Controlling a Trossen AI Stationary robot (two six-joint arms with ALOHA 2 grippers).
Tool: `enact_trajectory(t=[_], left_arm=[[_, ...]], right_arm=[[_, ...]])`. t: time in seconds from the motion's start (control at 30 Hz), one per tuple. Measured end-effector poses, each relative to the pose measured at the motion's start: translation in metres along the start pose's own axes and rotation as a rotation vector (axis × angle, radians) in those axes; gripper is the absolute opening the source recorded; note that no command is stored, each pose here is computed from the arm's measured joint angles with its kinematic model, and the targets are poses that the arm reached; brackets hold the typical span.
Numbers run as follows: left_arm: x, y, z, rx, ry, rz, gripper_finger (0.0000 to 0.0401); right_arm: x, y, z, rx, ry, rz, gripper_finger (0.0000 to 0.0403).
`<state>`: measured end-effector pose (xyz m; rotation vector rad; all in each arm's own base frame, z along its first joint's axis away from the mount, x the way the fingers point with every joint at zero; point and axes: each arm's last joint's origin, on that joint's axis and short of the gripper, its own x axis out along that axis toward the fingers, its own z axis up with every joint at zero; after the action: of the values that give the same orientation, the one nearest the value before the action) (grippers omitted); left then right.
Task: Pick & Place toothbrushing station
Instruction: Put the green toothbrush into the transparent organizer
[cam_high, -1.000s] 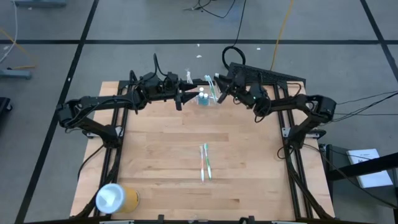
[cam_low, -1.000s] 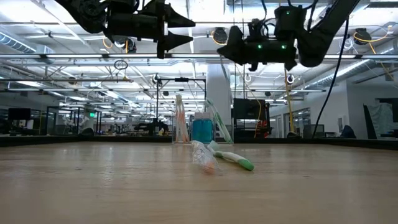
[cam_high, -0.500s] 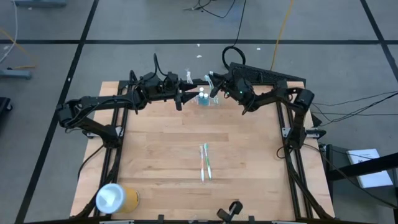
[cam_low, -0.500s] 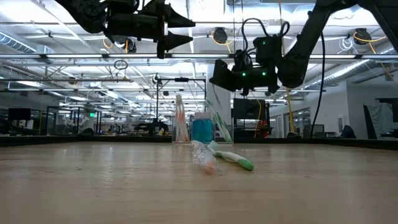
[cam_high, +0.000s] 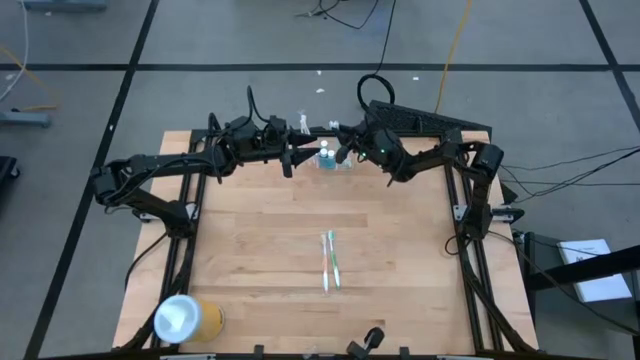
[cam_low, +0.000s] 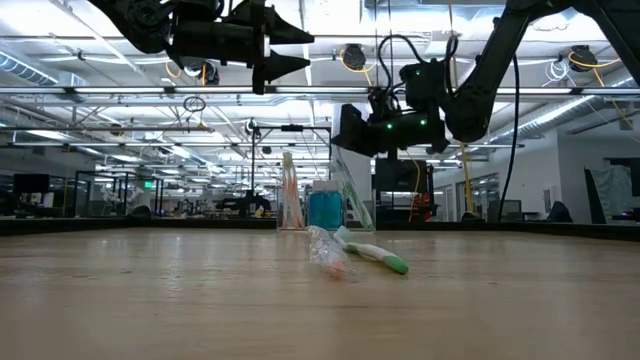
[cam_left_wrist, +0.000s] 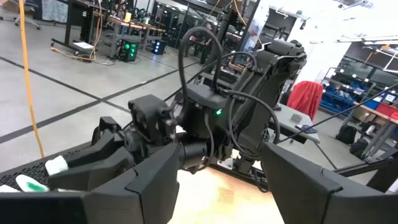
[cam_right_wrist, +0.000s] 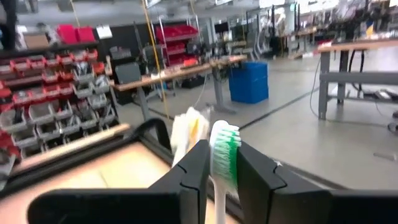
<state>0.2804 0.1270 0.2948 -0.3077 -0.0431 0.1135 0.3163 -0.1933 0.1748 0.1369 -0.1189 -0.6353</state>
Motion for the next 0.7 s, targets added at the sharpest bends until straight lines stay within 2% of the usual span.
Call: enact_trajectory(t=[0.37, 0.7], left_arm=[[0.0000, -0.0001, 0.0000, 0.000, 0.000, -0.001, 0.0237], [0.0000, -0.0001, 0.0000, 0.000, 0.000, 0.000, 0.0237]], right_arm=[[-0.0005, -0.0015, -0.0085, 0.005, 0.087, -0.017, 0.0066], [-0.0011, -0.0013, -0.0052, 0.005, 0.076, -0.041, 0.0103]])
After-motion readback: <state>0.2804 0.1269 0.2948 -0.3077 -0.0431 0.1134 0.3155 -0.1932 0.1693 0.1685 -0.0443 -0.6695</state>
